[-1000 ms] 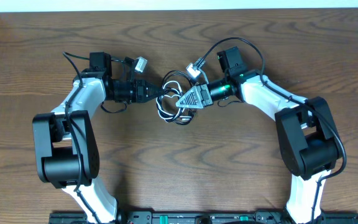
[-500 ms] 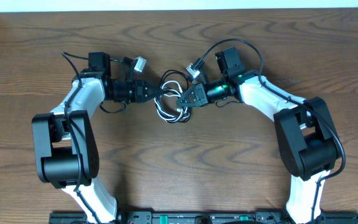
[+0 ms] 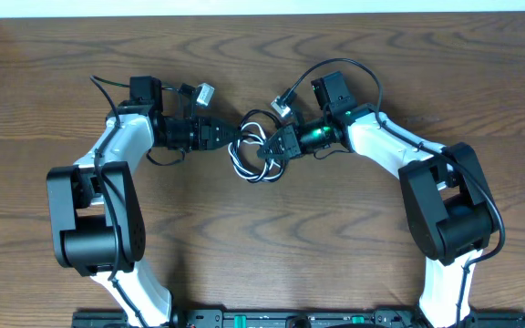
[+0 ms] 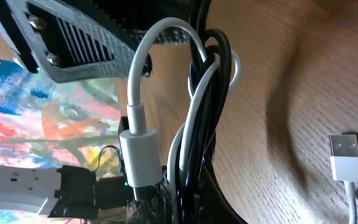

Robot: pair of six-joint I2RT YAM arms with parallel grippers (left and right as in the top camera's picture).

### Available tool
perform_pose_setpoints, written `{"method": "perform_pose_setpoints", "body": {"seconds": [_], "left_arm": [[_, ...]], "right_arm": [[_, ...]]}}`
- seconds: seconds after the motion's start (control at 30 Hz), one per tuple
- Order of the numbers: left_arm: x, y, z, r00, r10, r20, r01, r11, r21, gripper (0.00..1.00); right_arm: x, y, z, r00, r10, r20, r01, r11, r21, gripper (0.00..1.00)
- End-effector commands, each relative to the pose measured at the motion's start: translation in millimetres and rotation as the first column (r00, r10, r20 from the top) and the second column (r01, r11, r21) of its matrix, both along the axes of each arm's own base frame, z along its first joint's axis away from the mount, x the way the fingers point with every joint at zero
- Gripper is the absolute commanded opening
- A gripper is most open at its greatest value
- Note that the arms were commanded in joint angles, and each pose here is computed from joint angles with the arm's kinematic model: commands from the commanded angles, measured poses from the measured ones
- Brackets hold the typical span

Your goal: Untangle cables

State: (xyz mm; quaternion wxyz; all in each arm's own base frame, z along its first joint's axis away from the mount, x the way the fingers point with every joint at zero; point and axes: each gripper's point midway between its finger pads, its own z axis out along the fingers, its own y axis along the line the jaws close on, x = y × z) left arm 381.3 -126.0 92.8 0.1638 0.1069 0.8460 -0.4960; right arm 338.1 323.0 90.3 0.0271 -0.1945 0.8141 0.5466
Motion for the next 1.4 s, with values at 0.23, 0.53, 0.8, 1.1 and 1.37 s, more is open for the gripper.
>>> {"method": "perform_pose_setpoints", "body": {"seconds": [0.23, 0.53, 0.8, 1.1, 1.37], "left_arm": [[-2, -2, 1, 1.000, -0.007, 0.002, 0.007, 1.000, -0.014, 0.46], [0, -1, -16, 1.000, -0.006, 0.005, 0.006, 0.995, 0.104, 0.49], [0, -4, -16, 1.000, -0.014, 0.008, 0.013, 0.994, 0.110, 0.49], [0, -4, -16, 1.000, -0.014, 0.009, 0.013, 0.994, 0.110, 0.45], [0, -4, -16, 1.000, -0.014, 0.009, 0.013, 0.994, 0.110, 0.40]], "right_arm": [[-11, 7, -4, 0.999, 0.039, -0.001, -0.039, 0.999, 0.007, 0.01], [-21, 17, -2, 0.997, 0.072, -0.004, -0.072, 0.997, 0.014, 0.01], [-31, 21, 8, 0.993, 0.114, -0.029, -0.111, 0.991, 0.073, 0.01], [-46, 34, 7, 0.987, 0.157, -0.029, -0.155, 0.985, 0.072, 0.01], [-52, 38, 7, 0.985, 0.172, -0.029, -0.170, 0.983, 0.072, 0.01]]}}
